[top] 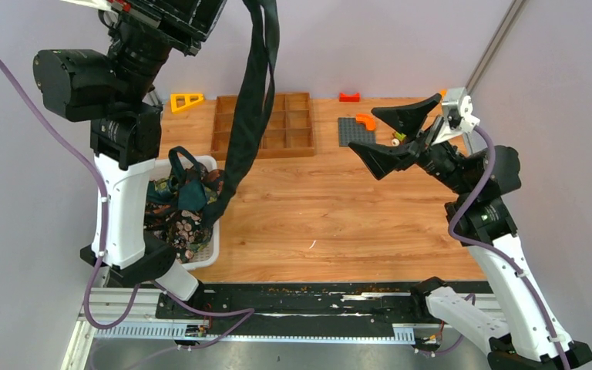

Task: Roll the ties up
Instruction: Place the tie at the center of the board.

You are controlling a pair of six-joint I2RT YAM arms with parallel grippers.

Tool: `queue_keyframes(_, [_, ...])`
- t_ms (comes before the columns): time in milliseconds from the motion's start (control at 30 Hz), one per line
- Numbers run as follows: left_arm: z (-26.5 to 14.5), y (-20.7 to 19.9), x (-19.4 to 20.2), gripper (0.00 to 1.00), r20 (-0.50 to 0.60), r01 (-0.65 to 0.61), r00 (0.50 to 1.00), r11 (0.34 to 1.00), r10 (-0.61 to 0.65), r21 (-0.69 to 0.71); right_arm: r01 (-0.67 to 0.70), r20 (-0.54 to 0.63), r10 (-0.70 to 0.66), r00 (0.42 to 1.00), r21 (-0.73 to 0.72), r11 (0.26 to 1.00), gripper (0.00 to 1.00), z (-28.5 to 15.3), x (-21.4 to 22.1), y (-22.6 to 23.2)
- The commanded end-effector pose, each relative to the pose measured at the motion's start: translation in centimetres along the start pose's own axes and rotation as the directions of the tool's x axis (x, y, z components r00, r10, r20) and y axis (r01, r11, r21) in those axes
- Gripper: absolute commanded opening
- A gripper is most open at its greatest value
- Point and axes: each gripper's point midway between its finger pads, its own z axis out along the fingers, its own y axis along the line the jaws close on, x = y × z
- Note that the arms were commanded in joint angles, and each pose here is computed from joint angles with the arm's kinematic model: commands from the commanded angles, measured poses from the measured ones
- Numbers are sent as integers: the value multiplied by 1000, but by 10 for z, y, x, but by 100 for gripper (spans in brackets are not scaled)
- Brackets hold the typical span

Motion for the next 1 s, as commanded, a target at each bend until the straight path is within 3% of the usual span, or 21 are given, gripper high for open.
queue_keyframes(0, [2,-36,-31,0,113,45,992,988,-61,146,80,72,-77,994,-49,996,99,-4,-33,17])
queue_keyframes(267, [13,-25,-35,0,207,156,957,963,-202,220,128,117,-133,984,50,991,99,-13,-60,12])
queue_keyframes(433, [27,-5,-4,0,194,231,940,943,-280,241,173,158,-220,963,262,949,99,-37,-80,-11])
queue_keyframes(533, [33,1,17,0,163,281,929,921,-331,271,201,150,-260,954,325,924,99,-52,-82,-15])
queue_keyframes(633, [26,0,53,0,27,318,939,895,-343,312,211,146,-274,951,343,915,99,-59,-79,-15])
queue_keyframes(767, [-19,43,118,0,-102,350,935,932,-340,94,180,84,-221,972,341,923,99,-57,-47,-24])
queue_keyframes(967, [-144,107,152,0,-153,238,946,932,-286,-272,12,-6,-11,1000,278,960,98,-44,31,-31])
